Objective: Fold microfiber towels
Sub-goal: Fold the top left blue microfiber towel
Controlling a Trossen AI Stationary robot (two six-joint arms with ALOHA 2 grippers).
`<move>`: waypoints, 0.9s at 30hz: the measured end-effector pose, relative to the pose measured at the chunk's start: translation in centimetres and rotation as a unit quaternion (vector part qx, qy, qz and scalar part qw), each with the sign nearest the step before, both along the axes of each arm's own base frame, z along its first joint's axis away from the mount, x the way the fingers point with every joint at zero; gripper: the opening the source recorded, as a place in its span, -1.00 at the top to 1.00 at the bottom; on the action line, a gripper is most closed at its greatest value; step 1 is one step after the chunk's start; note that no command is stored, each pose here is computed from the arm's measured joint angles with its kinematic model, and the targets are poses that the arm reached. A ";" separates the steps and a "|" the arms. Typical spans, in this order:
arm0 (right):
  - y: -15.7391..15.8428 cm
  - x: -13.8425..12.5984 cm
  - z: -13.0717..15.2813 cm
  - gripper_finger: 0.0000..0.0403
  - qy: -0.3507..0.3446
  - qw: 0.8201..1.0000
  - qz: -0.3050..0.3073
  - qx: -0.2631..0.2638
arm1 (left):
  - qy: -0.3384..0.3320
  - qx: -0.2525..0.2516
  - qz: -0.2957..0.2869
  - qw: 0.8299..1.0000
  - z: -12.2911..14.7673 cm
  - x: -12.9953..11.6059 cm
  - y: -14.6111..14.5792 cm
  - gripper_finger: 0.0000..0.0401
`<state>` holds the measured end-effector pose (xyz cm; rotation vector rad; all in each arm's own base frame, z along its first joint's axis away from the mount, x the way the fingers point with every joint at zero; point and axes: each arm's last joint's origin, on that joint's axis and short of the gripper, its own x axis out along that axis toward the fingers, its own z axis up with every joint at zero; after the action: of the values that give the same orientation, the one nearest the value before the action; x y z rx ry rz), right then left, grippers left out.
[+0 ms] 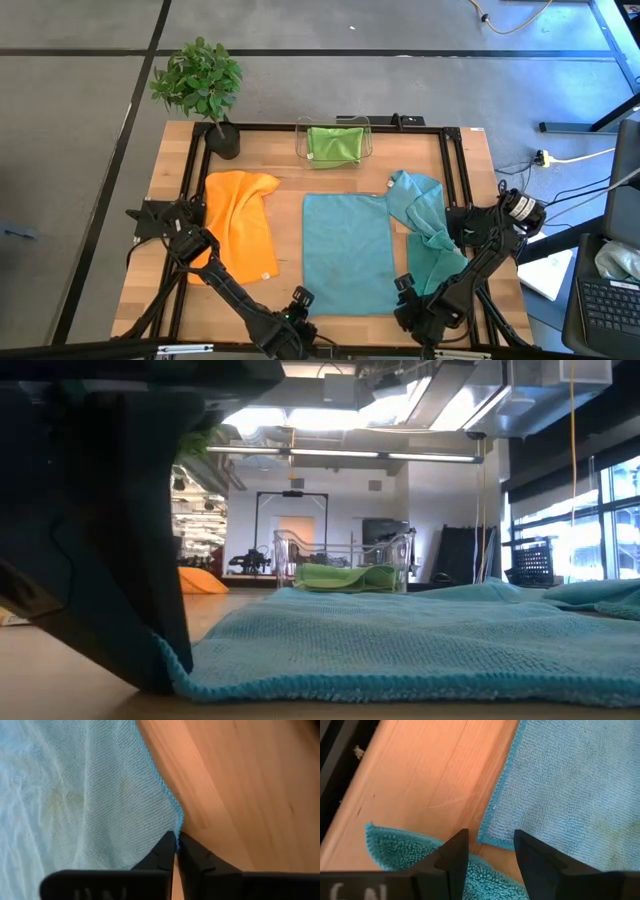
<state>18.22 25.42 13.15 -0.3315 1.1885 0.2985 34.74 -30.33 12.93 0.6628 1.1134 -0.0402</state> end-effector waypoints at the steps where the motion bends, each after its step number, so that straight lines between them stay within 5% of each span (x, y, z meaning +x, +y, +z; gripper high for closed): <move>1: -0.1 -0.1 -0.1 0.21 0.000 1.000 0.000 -0.001 | -0.001 -0.002 0.005 1.000 0.0 0.0 0.0 0.97; 8: 0.0 0.0 -0.2 0.39 -0.006 1.000 0.009 0.005 | -0.004 -0.004 0.009 1.000 0.0 0.1 0.1 0.99; 18: 0.1 0.1 -0.2 0.94 -0.012 1.000 0.022 0.002 | 0.000 0.000 0.007 1.000 0.6 0.0 -0.3 1.00; 27: 1.2 0.2 2.4 0.96 0.019 0.999 0.032 -0.017 | -0.034 -0.050 0.050 0.997 4.5 0.0 -2.0 1.00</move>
<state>18.44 26.59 15.53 -0.3958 1.2232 0.3420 34.73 -32.31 17.39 0.5142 1.0700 0.0122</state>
